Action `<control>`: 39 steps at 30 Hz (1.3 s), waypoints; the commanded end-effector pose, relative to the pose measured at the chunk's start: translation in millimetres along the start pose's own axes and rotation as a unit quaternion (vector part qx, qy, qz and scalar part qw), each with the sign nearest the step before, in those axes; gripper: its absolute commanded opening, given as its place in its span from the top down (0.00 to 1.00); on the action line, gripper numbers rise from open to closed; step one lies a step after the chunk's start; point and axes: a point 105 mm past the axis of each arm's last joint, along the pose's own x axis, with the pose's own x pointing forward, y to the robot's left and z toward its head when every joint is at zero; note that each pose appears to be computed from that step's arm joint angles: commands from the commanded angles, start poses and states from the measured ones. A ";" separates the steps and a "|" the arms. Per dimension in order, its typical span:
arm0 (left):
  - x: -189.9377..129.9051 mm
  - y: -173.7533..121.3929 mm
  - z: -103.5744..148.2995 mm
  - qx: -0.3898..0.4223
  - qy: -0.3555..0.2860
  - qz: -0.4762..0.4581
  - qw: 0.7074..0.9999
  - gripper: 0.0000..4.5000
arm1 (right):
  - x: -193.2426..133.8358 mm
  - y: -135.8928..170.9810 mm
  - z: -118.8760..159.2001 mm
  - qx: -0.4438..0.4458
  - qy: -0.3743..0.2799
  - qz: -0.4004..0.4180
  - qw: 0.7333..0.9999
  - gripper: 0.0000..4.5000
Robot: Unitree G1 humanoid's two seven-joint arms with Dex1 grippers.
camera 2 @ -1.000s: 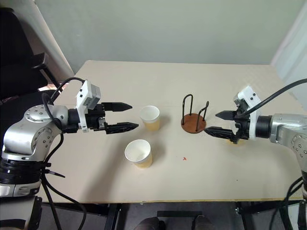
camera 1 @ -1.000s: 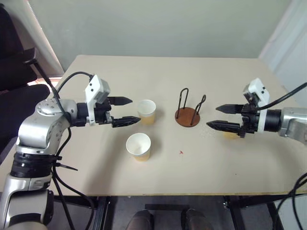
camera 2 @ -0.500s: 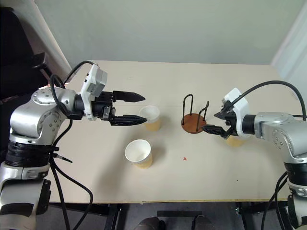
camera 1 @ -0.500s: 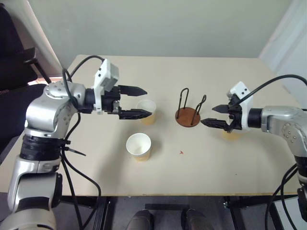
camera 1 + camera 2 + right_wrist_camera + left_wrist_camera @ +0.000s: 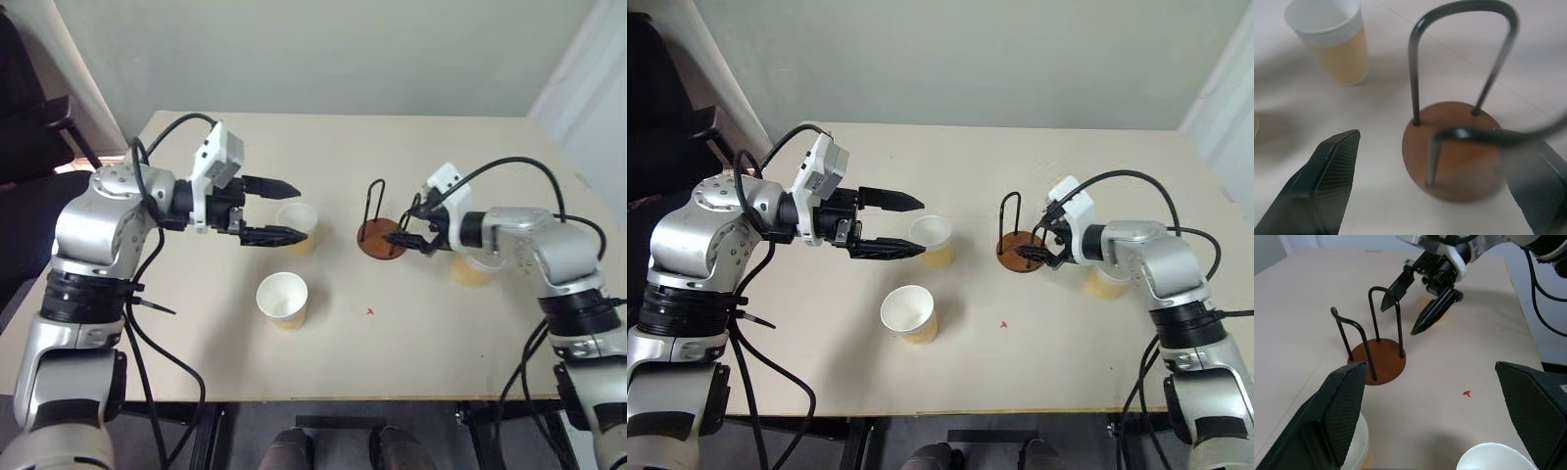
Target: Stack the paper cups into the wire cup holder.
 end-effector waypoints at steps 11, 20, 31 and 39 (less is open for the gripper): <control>-5.8 2.3 6.3 0.028 0.001 0.011 1.000 0.00 | -9.8 -10.0 15.5 -0.014 -0.030 -0.029 0.999 0.45; -3.1 -6.0 0.8 0.021 0.006 -0.007 1.000 0.00 | -30.7 -2.6 11.8 -0.018 -0.015 0.012 1.000 1.00; -1.0 -45.3 5.0 0.005 0.024 -0.118 0.993 0.00 | -74.9 67.2 22.6 -0.102 0.018 0.172 0.980 1.00; 9.2 -56.8 2.6 0.006 0.034 -0.158 0.987 0.00 | -82.2 87.9 -13.7 -0.127 0.078 0.195 0.969 1.00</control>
